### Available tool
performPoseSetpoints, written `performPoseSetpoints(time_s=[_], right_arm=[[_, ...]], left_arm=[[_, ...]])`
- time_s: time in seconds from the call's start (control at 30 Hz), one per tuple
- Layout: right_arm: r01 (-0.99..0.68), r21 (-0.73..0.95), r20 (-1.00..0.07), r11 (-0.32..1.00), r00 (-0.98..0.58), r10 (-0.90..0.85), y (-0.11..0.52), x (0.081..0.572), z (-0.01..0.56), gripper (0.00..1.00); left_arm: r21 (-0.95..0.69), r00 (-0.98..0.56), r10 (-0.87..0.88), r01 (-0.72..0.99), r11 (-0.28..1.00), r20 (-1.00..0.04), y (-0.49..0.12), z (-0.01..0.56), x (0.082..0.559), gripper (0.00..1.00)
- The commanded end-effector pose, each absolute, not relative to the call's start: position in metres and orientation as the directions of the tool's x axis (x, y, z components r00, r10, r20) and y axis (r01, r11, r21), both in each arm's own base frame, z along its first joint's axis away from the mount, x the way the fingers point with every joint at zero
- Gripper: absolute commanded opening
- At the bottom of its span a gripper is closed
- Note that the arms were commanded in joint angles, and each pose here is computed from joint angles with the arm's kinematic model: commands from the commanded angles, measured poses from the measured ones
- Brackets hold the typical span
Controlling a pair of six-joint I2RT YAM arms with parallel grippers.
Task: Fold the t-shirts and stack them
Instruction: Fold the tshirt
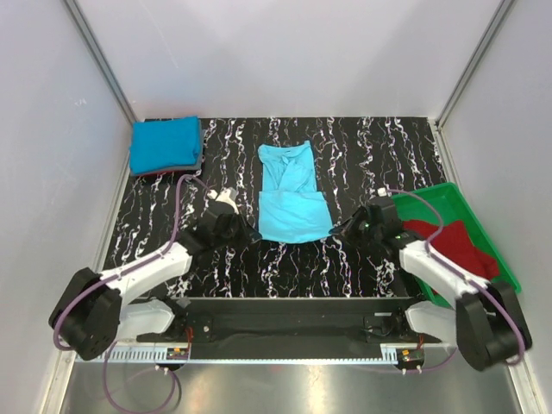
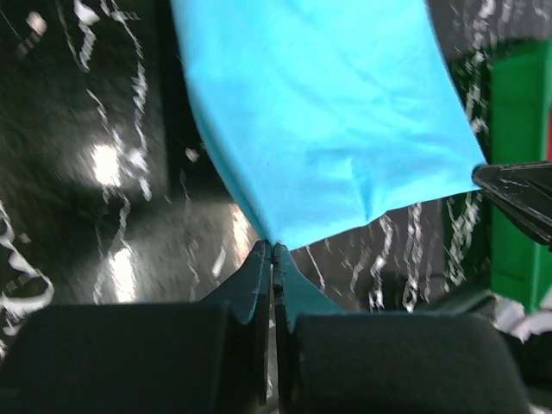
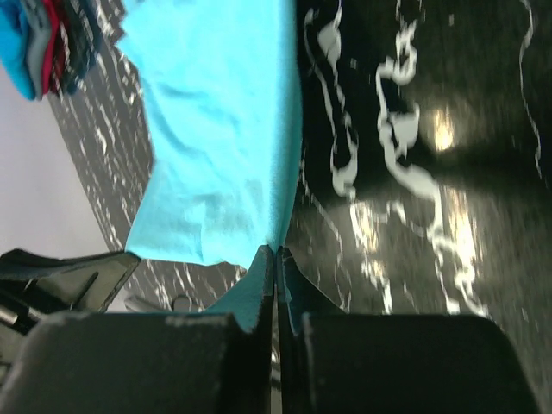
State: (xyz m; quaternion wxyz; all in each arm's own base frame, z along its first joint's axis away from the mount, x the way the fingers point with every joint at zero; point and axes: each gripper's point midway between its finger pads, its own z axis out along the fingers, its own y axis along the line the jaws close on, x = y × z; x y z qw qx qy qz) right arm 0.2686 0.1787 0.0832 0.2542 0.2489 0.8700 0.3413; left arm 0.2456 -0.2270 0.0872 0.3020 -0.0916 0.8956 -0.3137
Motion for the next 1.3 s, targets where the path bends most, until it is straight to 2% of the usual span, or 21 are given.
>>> performPoseSetpoints(time_s=[0.0,0.23,0.43,0.47,0.63,0.67,0.73,0.77,0.8,0.83,0.87,0.93,0.97,1.0,1.03,1.1,1.17,1.2,1.27], right_arm=[[0.257,0.702,-0.249,0.664,-0.785,0.568,0.173,0.226,0.087,0.00],[0.243,0.710,-0.274,0.661,-0.769,0.578,0.163,0.208,0.100,0.00],[0.158,0.680,-0.408,0.716,-0.730,0.549,0.164,0.246,0.141,0.00],[0.131,0.685,-0.438,0.716,-0.711,0.550,0.166,0.259,0.160,0.00],[0.101,0.612,-0.506,0.785,-0.713,0.485,0.167,0.316,0.169,0.00],[0.065,0.617,-0.536,0.784,-0.696,0.479,0.171,0.333,0.188,0.00],[0.068,0.595,-0.527,0.801,-0.719,0.452,0.168,0.358,0.177,0.00],[0.038,0.604,-0.553,0.796,-0.699,0.453,0.170,0.375,0.195,0.00],[0.041,0.589,-0.541,0.807,-0.722,0.432,0.169,0.388,0.182,0.00],[0.036,0.590,-0.543,0.807,-0.722,0.429,0.169,0.398,0.183,0.01],[0.008,0.596,-0.565,0.803,-0.707,0.426,0.171,0.414,0.197,0.02],[0.027,0.602,-0.528,0.798,-0.737,0.423,0.172,0.435,0.178,0.03],[0.002,0.614,-0.543,0.789,-0.724,0.425,0.175,0.451,0.190,0.04],[0.012,0.613,-0.511,0.790,-0.757,0.408,0.179,0.461,0.168,0.04],[0.008,0.620,-0.505,0.785,-0.761,0.407,0.179,0.471,0.165,0.04],[-0.009,0.647,-0.475,0.763,-0.788,0.393,0.188,0.492,0.153,0.04],[-0.004,0.658,-0.459,0.753,-0.795,0.397,0.192,0.512,0.141,0.05],[-0.004,0.660,-0.458,0.751,-0.795,0.398,0.193,0.519,0.138,0.05],[-0.015,0.669,-0.460,0.743,-0.794,0.398,0.195,0.538,0.132,0.06]], left_arm=[[-0.614,-0.809,-0.370,-0.014,0.789,-0.457,-0.219,0.084,0.222,0.00],[-0.626,-0.797,-0.370,0.014,0.780,-0.478,-0.224,0.107,0.204,0.00],[-0.553,-0.762,-0.337,0.033,0.833,-0.553,-0.221,0.132,0.239,0.00],[-0.564,-0.750,-0.349,0.040,0.825,-0.563,-0.224,0.145,0.249,0.00],[-0.518,-0.737,-0.335,0.024,0.855,-0.587,-0.215,0.152,0.306,0.00],[-0.524,-0.716,-0.343,0.036,0.851,-0.607,-0.218,0.168,0.322,0.00],[-0.508,-0.728,-0.336,0.020,0.861,-0.598,-0.213,0.159,0.349,0.00],[-0.520,-0.705,-0.343,0.043,0.853,-0.621,-0.216,0.176,0.366,0.00],[-0.517,-0.688,-0.355,0.034,0.855,-0.632,-0.211,0.179,0.381,0.00],[-0.497,-0.699,-0.340,0.025,0.867,-0.629,-0.210,0.167,0.394,0.00],[-0.511,-0.666,-0.358,0.042,0.858,-0.655,-0.210,0.184,0.415,0.00],[-0.514,-0.690,-0.352,0.034,0.857,-0.632,-0.214,0.169,0.437,0.00],[-0.530,-0.672,-0.362,0.053,0.846,-0.646,-0.217,0.184,0.453,0.00],[-0.539,-0.675,-0.364,0.059,0.840,-0.641,-0.217,0.183,0.463,0.00],[-0.535,-0.695,-0.356,0.049,0.844,-0.625,-0.219,0.166,0.474,0.00],[-0.550,-0.672,-0.360,0.084,0.831,-0.647,-0.222,0.178,0.500,0.00],[-0.557,-0.665,-0.370,0.084,0.826,-0.649,-0.222,0.171,0.526,0.00],[-0.557,-0.685,-0.366,0.071,0.827,-0.630,-0.223,0.149,0.535,0.00],[-0.575,-0.671,-0.381,0.082,0.814,-0.635,-0.222,0.151,0.556,0.00]])
